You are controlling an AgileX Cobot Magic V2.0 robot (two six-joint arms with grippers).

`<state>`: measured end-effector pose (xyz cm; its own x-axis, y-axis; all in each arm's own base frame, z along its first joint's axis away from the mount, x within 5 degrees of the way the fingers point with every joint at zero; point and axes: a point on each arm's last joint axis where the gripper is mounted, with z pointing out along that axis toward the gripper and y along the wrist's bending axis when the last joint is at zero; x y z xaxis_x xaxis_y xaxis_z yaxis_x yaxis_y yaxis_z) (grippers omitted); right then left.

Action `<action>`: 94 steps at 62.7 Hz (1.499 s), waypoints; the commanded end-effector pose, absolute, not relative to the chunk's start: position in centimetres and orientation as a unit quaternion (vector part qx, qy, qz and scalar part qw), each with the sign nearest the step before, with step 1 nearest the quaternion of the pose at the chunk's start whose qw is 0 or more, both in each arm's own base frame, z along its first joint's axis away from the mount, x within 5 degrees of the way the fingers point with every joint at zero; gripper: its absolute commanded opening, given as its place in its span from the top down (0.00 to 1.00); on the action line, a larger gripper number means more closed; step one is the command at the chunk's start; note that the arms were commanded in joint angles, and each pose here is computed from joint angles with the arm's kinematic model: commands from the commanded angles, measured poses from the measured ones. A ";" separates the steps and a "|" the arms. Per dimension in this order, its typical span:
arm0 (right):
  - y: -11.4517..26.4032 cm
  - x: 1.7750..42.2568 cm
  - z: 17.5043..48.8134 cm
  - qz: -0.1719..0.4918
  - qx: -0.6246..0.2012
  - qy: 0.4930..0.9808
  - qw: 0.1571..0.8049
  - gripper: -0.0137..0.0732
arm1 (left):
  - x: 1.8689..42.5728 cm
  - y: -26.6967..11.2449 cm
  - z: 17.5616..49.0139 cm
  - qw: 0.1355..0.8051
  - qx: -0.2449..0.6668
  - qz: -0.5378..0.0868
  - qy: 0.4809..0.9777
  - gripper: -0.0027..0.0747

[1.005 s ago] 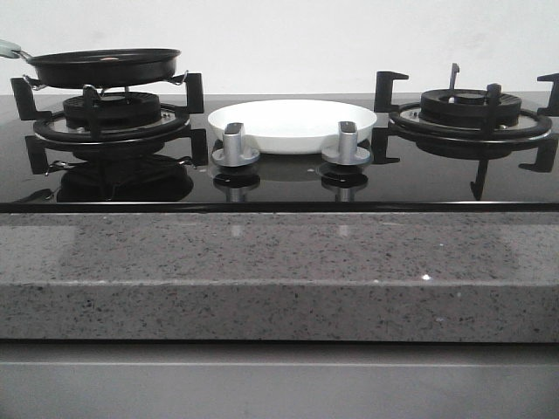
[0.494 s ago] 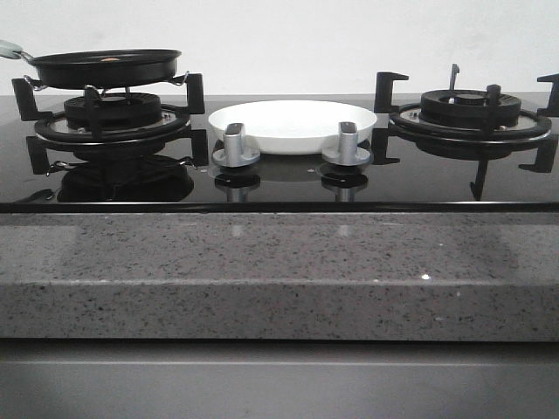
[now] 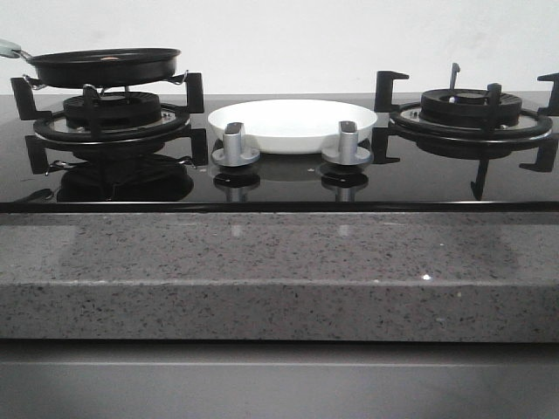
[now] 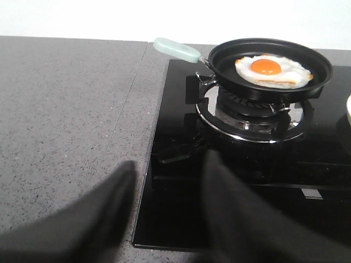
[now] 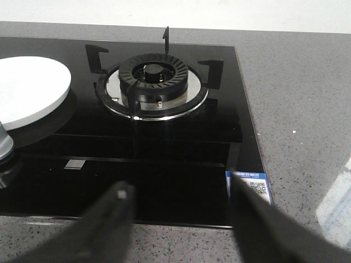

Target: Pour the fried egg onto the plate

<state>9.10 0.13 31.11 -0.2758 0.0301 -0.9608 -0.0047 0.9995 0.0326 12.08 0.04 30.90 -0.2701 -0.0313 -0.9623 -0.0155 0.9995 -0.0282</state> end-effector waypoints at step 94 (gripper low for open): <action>12.2 41.4 36.4 0.164 -0.103 0.940 0.282 0.44 | 12.3 0.0 32.8 0.652 -0.016 -0.013 0.758 0.10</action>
